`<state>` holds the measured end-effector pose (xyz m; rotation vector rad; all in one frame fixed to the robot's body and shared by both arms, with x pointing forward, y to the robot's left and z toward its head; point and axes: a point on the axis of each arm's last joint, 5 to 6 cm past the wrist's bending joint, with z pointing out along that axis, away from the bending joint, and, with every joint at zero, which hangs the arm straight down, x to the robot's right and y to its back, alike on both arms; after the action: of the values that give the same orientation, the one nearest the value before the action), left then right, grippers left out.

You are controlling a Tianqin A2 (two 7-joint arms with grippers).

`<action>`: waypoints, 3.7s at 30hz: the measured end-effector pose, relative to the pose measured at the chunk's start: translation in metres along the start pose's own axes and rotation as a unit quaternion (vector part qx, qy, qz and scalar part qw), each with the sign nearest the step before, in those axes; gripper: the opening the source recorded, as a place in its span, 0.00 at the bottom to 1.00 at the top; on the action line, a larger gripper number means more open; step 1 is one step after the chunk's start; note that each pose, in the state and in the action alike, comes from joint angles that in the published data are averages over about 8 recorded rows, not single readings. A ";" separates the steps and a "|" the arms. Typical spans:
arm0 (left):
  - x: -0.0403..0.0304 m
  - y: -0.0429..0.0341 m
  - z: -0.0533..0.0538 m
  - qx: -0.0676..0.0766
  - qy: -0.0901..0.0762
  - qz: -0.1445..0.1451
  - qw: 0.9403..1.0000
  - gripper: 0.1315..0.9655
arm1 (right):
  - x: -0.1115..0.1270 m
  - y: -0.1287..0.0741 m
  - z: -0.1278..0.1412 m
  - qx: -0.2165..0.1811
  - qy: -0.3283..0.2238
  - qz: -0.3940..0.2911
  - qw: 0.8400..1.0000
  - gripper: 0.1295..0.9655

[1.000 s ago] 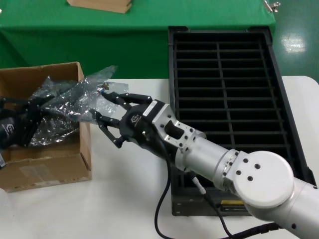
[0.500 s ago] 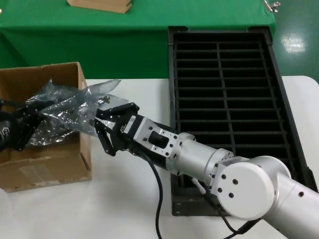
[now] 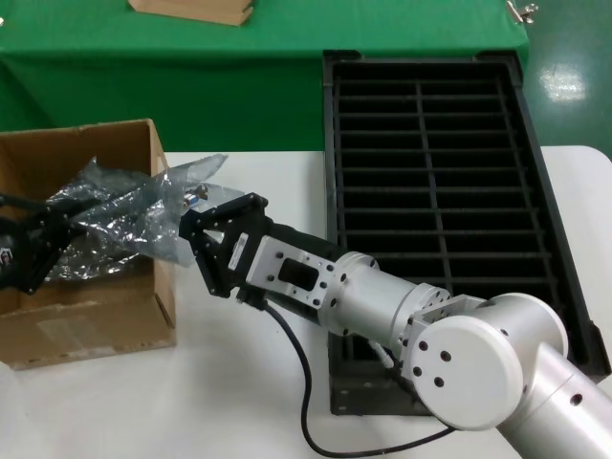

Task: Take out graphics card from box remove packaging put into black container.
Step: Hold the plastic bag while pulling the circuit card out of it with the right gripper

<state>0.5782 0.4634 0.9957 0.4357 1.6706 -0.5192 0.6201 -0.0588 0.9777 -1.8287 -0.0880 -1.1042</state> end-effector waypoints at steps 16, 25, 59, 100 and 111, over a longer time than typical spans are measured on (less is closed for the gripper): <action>-0.0095 -0.0019 0.002 0.001 0.009 0.025 1.000 0.01 | -0.006 -0.014 -0.006 0.004 -0.024 -0.061 0.998 0.06; -0.0102 -0.0025 -0.001 0.004 0.015 0.031 0.999 0.01 | -0.006 -0.017 -0.006 0.003 -0.023 -0.077 0.997 0.18; -0.0088 -0.0013 -0.003 -0.007 0.012 0.019 1.000 0.01 | -0.007 -0.016 -0.002 0.003 -0.018 -0.077 0.997 0.82; -0.0079 -0.0092 -0.012 0.028 0.017 0.012 0.999 0.01 | -0.004 -0.018 -0.001 0.003 -0.013 -0.077 0.997 0.13; -0.0081 -0.0097 -0.012 0.028 0.018 0.012 0.999 0.01 | -0.004 -0.016 0.000 0.000 -0.012 -0.078 0.997 0.08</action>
<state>0.5645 0.4619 1.0061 0.5084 1.6870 -0.5453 0.6095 -0.0489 0.9857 -1.8598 -0.2499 -1.1894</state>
